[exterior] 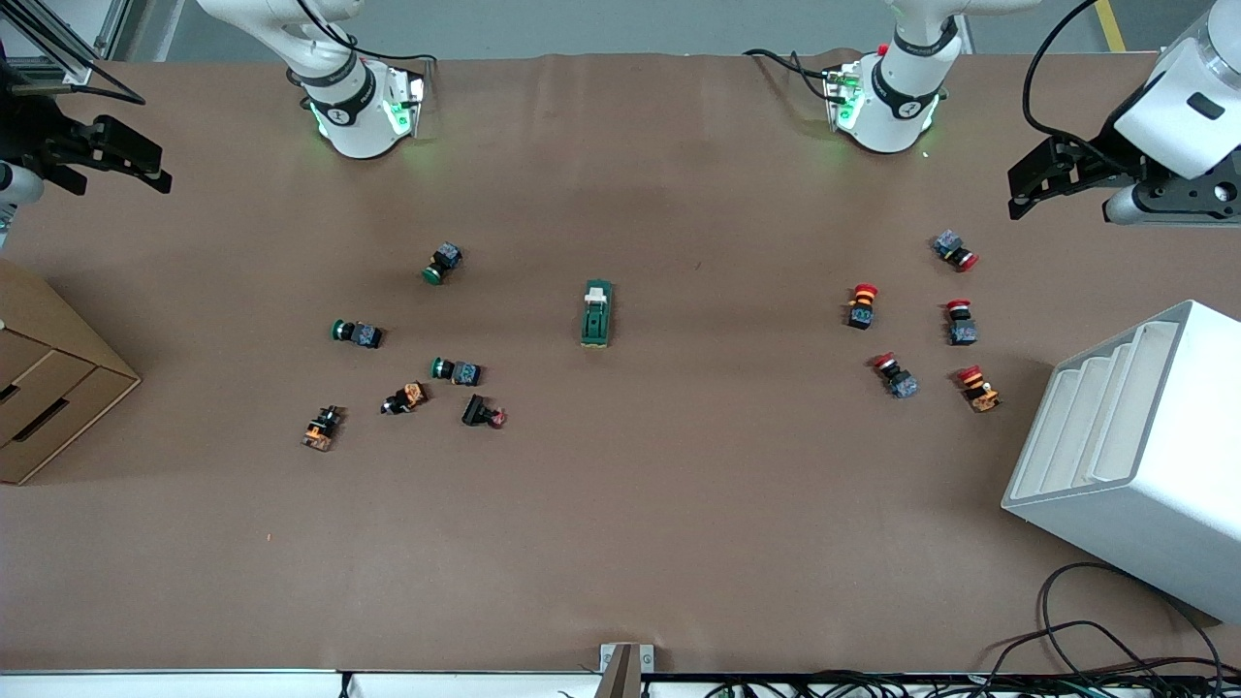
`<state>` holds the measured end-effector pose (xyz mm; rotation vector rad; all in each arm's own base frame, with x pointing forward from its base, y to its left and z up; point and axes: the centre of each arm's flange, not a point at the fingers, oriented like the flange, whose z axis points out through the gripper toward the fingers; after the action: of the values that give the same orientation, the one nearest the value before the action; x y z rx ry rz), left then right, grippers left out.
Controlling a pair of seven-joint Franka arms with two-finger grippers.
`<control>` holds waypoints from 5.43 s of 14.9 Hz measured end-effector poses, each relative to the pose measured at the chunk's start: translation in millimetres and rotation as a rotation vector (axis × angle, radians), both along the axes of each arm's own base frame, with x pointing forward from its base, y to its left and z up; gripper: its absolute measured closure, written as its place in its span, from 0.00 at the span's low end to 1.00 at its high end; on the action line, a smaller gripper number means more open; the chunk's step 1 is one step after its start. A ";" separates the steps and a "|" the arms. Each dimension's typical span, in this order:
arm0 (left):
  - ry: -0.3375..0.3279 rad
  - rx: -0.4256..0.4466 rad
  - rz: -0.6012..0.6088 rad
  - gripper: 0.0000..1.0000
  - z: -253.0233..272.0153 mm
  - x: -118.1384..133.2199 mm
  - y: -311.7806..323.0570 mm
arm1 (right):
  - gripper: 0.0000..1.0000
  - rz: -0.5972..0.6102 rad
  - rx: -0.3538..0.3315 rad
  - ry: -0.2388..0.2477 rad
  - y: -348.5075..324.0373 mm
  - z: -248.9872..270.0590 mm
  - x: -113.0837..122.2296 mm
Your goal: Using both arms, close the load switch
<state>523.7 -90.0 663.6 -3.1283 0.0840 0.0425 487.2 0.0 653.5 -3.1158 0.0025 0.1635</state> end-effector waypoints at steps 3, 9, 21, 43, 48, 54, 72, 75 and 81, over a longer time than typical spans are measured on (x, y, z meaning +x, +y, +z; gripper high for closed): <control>0.000 0.000 -0.003 0.00 -0.1 -0.1 -1.7 | 0.00 0.000 0.000 -0.001 0.0 0.1 0.1; -0.021 -0.014 -0.086 0.00 1.8 -9.7 -98.0 | 0.00 0.001 -0.001 -0.004 0.3 0.5 0.4; -0.278 0.098 0.220 0.00 -179.0 -153.2 -448.1 | 0.00 -0.008 -0.008 -0.017 -5.1 0.4 17.4; -0.986 0.009 0.096 0.04 -534.9 -303.6 -496.4 | 0.00 -0.374 -0.090 0.046 119.7 -111.8 83.7; -1.020 -0.029 0.063 0.04 -567.0 -306.3 -489.6 | 0.00 -0.537 -0.095 0.030 216.2 -153.1 83.0; -1.021 -0.026 0.050 0.04 -572.8 -307.5 -487.6 | 0.00 -0.611 -0.054 -0.005 327.8 -248.4 63.4; -1.039 -0.030 0.020 0.04 -578.1 -307.5 -485.7 | 0.00 -0.514 -0.024 -0.032 503.6 -436.9 -79.1; -1.048 -0.030 0.016 0.04 -579.4 -308.4 -485.1 | 0.00 -0.516 -0.039 -0.021 504.5 -450.4 -83.6; -1.048 -0.030 0.016 0.04 -579.3 -308.3 -485.2 | 0.00 -0.548 -0.008 -0.040 505.1 -454.2 -78.4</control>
<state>215.4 -575.2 84.3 -2.7332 0.0399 -1.5317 408.9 505.1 199.4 -2.9835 0.8397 0.0858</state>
